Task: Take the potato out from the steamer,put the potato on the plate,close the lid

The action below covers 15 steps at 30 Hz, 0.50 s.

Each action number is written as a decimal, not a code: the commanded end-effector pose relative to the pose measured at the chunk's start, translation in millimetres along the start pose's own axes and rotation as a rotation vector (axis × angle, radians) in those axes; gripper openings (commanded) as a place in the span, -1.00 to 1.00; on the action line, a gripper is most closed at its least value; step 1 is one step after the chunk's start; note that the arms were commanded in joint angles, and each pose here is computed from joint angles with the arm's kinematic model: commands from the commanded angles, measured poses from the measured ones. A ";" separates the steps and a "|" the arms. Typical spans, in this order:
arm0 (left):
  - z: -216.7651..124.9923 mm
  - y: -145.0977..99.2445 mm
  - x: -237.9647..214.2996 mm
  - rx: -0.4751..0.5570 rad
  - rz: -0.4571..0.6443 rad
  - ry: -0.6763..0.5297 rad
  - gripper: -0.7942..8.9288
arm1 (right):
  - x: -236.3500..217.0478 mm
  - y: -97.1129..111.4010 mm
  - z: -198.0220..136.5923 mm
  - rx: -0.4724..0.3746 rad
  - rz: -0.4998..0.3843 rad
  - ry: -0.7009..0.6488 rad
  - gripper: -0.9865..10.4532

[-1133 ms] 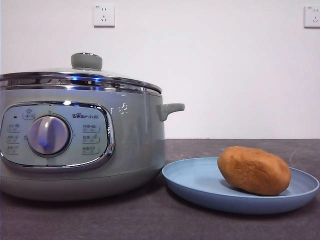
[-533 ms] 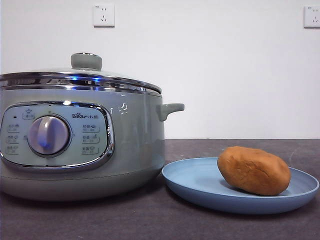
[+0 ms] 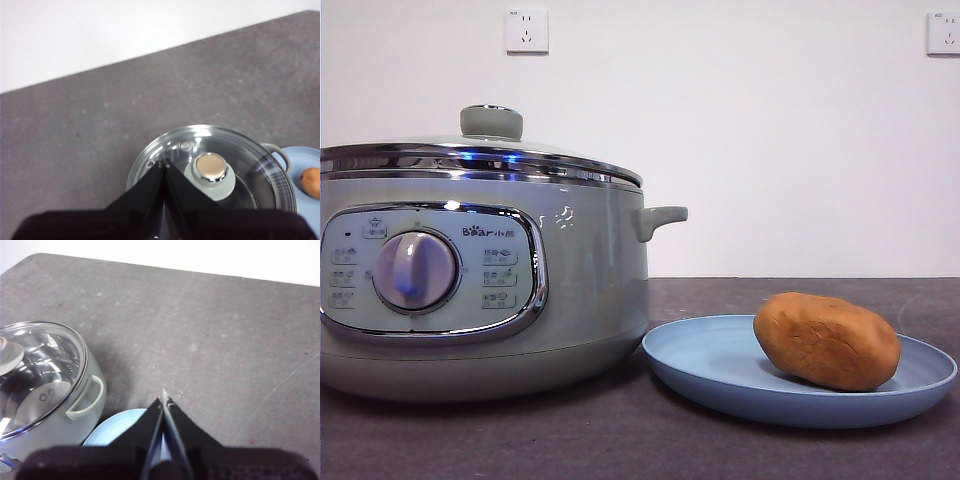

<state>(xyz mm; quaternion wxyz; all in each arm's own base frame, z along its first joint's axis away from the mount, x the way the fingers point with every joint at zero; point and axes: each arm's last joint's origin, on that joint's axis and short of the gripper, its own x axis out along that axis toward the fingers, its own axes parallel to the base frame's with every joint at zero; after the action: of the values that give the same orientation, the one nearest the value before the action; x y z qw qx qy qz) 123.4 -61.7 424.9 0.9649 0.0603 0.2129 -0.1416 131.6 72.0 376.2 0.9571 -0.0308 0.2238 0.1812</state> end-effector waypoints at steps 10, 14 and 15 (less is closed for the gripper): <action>-0.6 -2.9 12.8 -0.007 0.000 0.037 -0.84 | -0.5 0.2 0.4 -0.001 0.000 -0.004 -0.83; -0.5 -3.0 12.9 -0.007 0.000 0.038 -0.84 | -0.4 0.3 0.4 -0.001 0.000 -0.003 -0.83; -0.6 -3.1 12.9 -0.006 -0.001 0.038 -0.84 | -0.4 0.2 0.4 -0.001 0.000 -0.003 -0.83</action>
<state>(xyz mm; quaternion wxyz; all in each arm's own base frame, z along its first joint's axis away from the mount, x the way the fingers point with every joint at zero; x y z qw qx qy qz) 132.9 -67.0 420.6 0.9612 0.0623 0.2297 -0.1397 131.6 72.0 376.2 0.9571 -0.0308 0.2238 0.1812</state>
